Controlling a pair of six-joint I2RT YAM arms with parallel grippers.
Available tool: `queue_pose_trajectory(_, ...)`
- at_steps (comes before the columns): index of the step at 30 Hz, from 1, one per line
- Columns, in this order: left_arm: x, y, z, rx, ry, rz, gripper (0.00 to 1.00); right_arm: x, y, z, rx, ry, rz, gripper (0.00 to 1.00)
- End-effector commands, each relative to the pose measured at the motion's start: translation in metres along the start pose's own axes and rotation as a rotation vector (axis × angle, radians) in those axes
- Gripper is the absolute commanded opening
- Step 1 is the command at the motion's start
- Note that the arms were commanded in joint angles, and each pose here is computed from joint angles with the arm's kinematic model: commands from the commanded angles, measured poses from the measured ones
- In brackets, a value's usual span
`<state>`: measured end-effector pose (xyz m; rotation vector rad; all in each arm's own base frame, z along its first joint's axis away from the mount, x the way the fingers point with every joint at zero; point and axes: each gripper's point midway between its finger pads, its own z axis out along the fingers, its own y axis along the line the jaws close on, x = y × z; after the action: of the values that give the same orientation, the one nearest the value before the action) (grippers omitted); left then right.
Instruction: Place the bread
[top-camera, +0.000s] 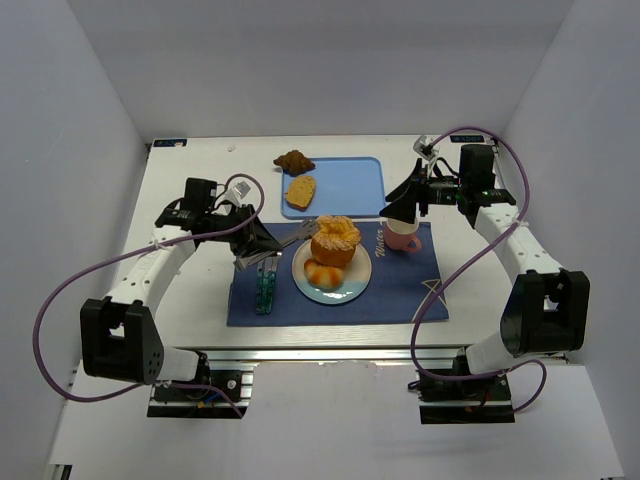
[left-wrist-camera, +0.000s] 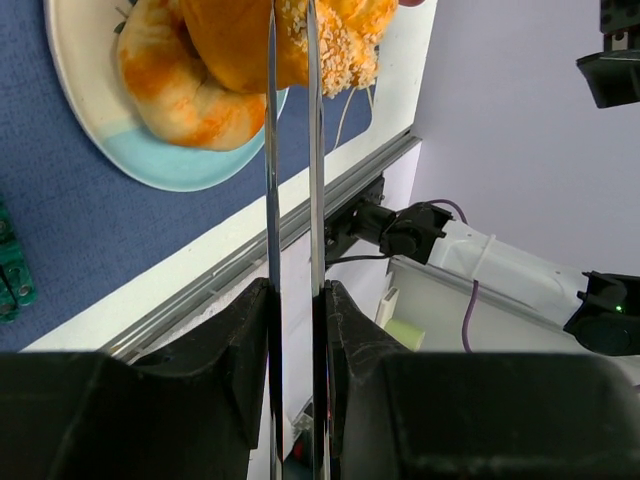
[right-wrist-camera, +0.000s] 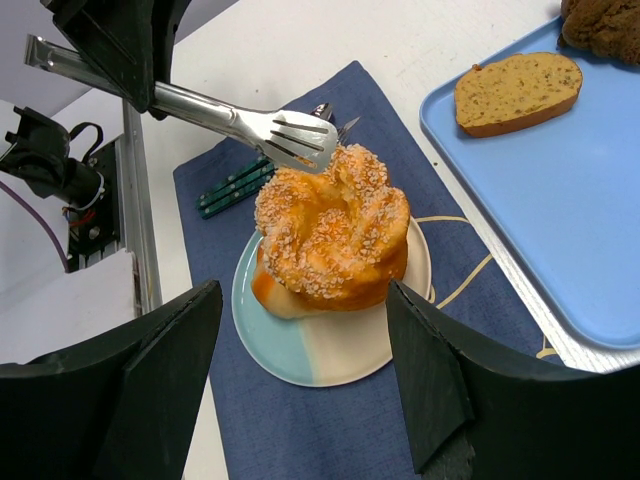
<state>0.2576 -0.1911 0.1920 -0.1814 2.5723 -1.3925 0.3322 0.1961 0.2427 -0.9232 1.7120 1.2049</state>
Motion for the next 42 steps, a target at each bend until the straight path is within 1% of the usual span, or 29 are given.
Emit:
queue_pose_trajectory(1,0.005,-0.003,-0.005,0.012,0.005,0.024,0.14,-0.014,0.008,-0.004,-0.019,-0.022,-0.048,0.72)
queue_pose_trajectory(3,0.006,0.001,-0.003,-0.006,0.011,0.012,0.26,-0.014,0.008,-0.004,-0.019,-0.022,-0.044,0.72)
queue_pose_trajectory(4,0.005,0.002,-0.003,-0.017,0.01,0.01,0.41,-0.014,0.008,-0.004,-0.019,-0.022,-0.043,0.72)
queue_pose_trajectory(5,0.004,0.003,-0.003,-0.02,0.008,0.012,0.47,-0.014,0.008,-0.004,-0.019,-0.022,-0.045,0.72)
queue_pose_trajectory(7,0.002,0.004,-0.002,-0.027,0.011,0.008,0.51,-0.014,0.008,-0.004,-0.02,-0.022,-0.043,0.72)
queue_pose_trajectory(8,0.0,0.003,-0.003,-0.032,0.004,0.015,0.56,-0.014,0.008,-0.004,-0.02,-0.022,-0.043,0.72)
queue_pose_trajectory(11,-0.004,0.005,-0.002,-0.045,-0.001,0.016,0.6,-0.013,0.008,-0.004,-0.02,-0.022,-0.046,0.72)
queue_pose_trajectory(21,-0.015,0.009,-0.016,-0.092,-0.06,0.016,0.62,-0.01,0.009,-0.004,-0.021,-0.02,-0.039,0.72)
queue_pose_trajectory(29,-0.019,0.015,-0.037,-0.138,-0.14,0.005,0.61,-0.01,0.009,-0.004,-0.022,-0.02,-0.037,0.72)
queue_pose_trajectory(34,-0.026,0.014,-0.055,-0.159,-0.214,0.01,0.59,-0.01,0.01,-0.004,-0.024,-0.021,-0.039,0.72)
queue_pose_trajectory(36,-0.031,0.022,-0.062,-0.211,-0.253,0.009,0.51,-0.011,0.01,-0.004,-0.025,-0.022,-0.04,0.72)
queue_pose_trajectory(37,-0.037,0.032,-0.071,-0.259,-0.292,-0.006,0.47,-0.01,0.01,-0.004,-0.025,-0.021,-0.039,0.72)
queue_pose_trajectory(38,-0.047,0.051,-0.083,-0.383,-0.358,-0.015,0.35,-0.01,0.01,-0.004,-0.025,-0.021,-0.04,0.72)
queue_pose_trajectory(40,-0.054,0.08,-0.099,-0.541,-0.422,-0.033,0.27,-0.01,0.011,-0.005,-0.023,-0.022,-0.045,0.72)
queue_pose_trajectory(41,-0.06,0.104,-0.111,-0.673,-0.475,-0.047,0.19,-0.01,0.011,-0.005,-0.027,-0.022,-0.042,0.72)
queue_pose_trajectory(42,-0.068,0.116,-0.12,-0.729,-0.518,-0.033,0.17,-0.009,0.011,-0.004,-0.03,-0.022,-0.039,0.72)
